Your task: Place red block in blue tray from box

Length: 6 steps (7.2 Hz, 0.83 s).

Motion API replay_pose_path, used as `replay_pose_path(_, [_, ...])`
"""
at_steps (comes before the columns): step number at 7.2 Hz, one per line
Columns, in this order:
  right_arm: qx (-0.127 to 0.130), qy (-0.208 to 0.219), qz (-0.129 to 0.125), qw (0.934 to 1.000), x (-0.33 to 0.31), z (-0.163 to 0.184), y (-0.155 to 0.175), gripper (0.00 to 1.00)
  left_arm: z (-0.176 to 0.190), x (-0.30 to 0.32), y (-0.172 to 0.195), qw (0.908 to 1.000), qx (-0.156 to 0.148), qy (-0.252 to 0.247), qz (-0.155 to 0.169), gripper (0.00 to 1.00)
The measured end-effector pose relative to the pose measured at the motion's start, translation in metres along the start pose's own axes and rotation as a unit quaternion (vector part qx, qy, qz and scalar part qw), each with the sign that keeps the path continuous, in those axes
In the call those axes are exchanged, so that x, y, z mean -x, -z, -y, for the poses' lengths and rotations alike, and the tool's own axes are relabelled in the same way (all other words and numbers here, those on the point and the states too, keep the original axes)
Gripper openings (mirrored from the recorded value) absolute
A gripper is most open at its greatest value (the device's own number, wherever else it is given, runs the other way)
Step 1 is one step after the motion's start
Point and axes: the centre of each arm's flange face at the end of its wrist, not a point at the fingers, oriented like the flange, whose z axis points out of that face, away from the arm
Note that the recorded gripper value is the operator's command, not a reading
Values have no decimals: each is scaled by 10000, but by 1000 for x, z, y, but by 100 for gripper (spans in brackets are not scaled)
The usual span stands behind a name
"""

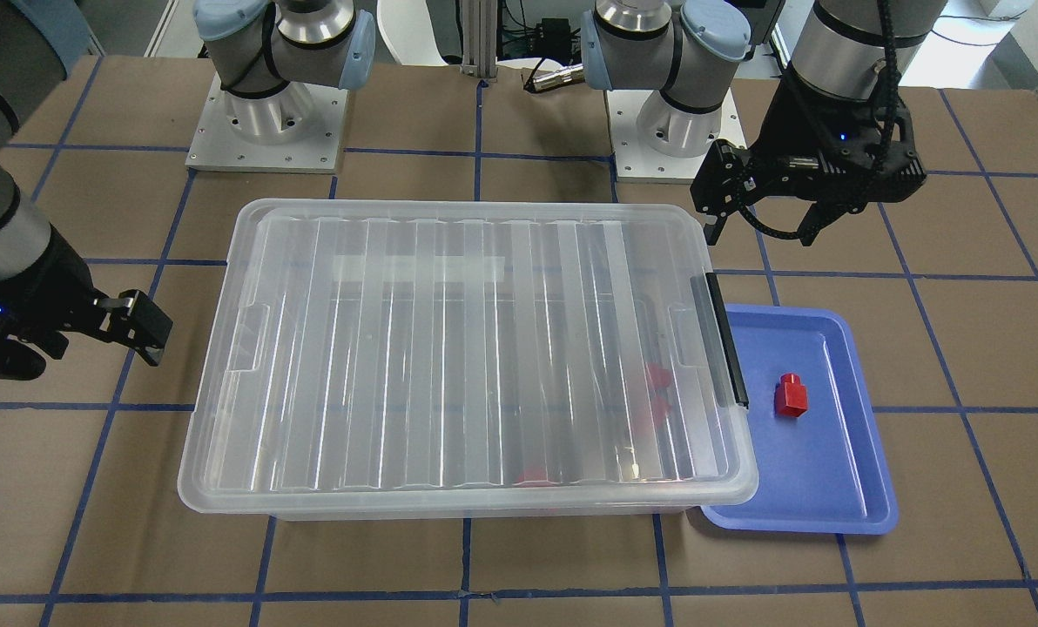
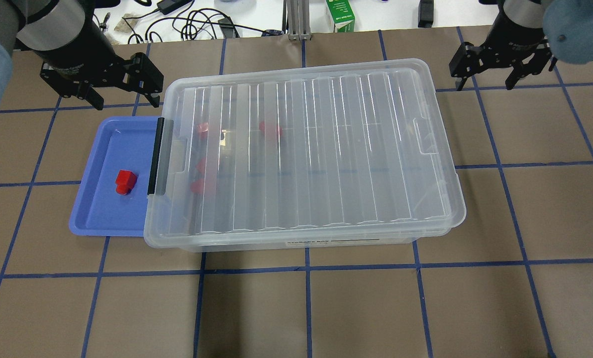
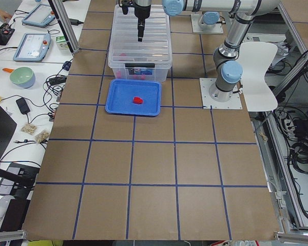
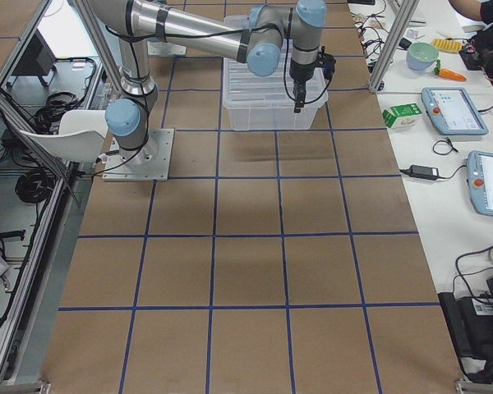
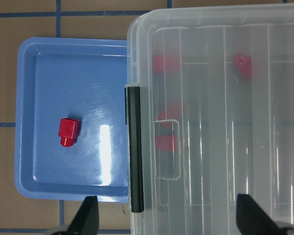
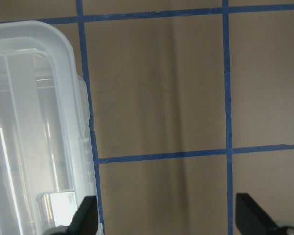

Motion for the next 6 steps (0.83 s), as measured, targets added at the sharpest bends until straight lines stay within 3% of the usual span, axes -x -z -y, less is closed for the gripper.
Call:
replay_pose_path(3, [-104, 17, 87, 9999, 13, -50, 66, 100, -1, 0, 1, 10000, -6, 0, 24, 100])
replay_pose_path(6, [7, -259, 151, 9996, 57, -70, 76, 100, -1, 1, 2, 10000, -9, 0, 28, 100])
